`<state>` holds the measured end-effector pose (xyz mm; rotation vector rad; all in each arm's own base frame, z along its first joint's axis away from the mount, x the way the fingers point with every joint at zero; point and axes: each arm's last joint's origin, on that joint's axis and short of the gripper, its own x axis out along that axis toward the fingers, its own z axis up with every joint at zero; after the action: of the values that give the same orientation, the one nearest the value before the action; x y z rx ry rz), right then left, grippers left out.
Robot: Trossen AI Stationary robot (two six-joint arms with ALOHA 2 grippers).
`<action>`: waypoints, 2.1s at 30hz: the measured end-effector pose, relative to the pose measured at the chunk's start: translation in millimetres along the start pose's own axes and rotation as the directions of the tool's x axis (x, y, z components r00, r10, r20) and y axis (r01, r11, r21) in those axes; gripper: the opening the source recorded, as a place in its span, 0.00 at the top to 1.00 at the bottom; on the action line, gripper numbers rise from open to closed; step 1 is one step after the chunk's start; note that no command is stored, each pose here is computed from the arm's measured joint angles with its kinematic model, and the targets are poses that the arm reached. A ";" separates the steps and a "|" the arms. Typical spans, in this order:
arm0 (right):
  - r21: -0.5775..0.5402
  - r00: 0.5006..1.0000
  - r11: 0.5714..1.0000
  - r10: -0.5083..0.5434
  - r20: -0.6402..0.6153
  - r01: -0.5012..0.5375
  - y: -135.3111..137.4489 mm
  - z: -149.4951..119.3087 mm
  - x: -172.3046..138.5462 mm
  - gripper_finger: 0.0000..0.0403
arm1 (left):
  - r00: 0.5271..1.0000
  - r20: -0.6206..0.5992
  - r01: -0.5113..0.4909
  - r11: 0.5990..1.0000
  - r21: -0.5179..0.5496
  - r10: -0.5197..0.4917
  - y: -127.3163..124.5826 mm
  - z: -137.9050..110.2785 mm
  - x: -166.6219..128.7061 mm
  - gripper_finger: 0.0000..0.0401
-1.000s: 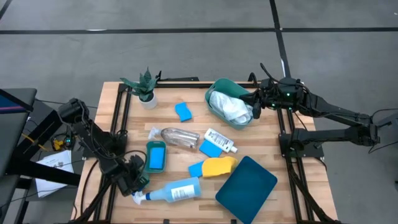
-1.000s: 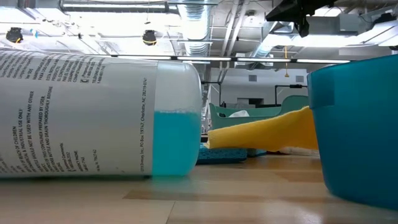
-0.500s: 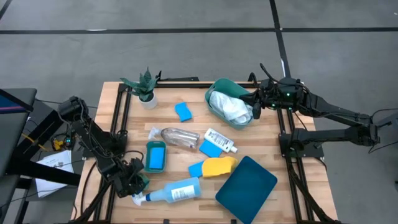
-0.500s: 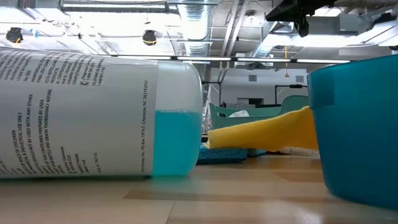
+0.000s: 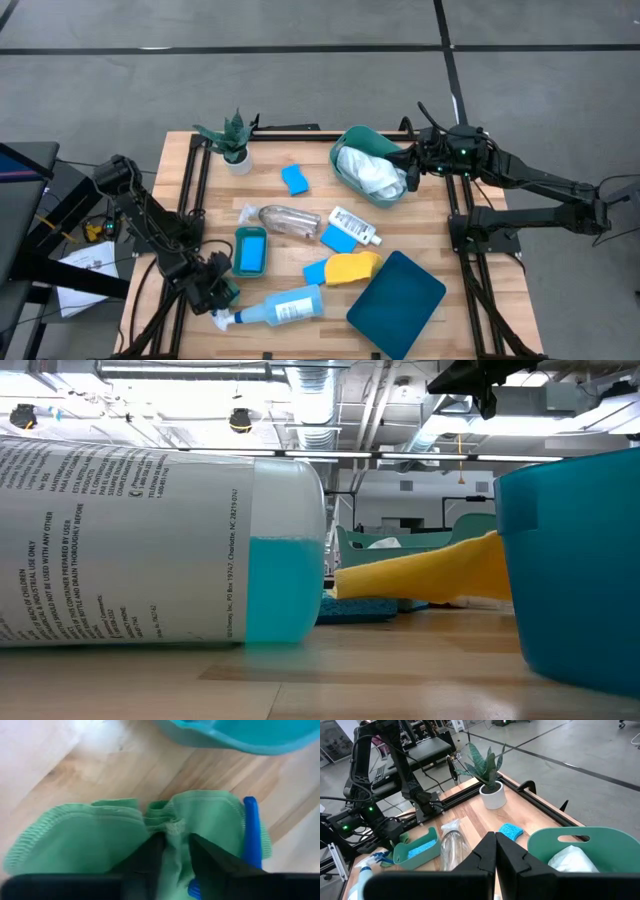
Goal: Pick & Place Kitchen Items
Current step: Put the green towel into the big green bin
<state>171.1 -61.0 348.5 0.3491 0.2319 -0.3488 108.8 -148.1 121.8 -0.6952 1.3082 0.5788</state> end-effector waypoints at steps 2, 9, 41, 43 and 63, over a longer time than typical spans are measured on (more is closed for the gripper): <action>-0.001 1.000 1.000 0.000 0.000 0.000 0.0 0.0 0.0 1.00 | 1.000 -0.001 -0.013 1.000 -0.005 0.013 0.9 1.3 0.2 0.88; -0.011 1.000 1.000 0.000 0.001 0.000 0.0 0.1 0.0 1.00 | 1.000 0.003 -0.020 0.998 -0.061 0.020 2.0 2.7 1.0 0.98; -0.014 1.000 1.000 0.000 0.001 0.000 0.0 0.1 0.0 1.00 | 0.937 0.088 0.344 0.935 -0.087 -0.337 19.6 19.2 -59.5 1.00; -0.022 1.000 1.000 0.000 0.002 0.000 0.0 0.1 -0.1 1.00 | 0.911 0.064 0.411 0.911 -0.047 -0.408 17.9 19.5 -66.4 1.00; -0.038 1.000 0.999 0.001 0.006 -0.001 0.0 0.6 0.0 1.00 | 0.739 0.100 0.656 0.746 0.117 -0.666 15.0 25.0 -96.8 1.00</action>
<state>171.3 -61.2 349.0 0.3108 0.2317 -0.3440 97.4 -119.3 218.1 -0.9790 0.8562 -0.0143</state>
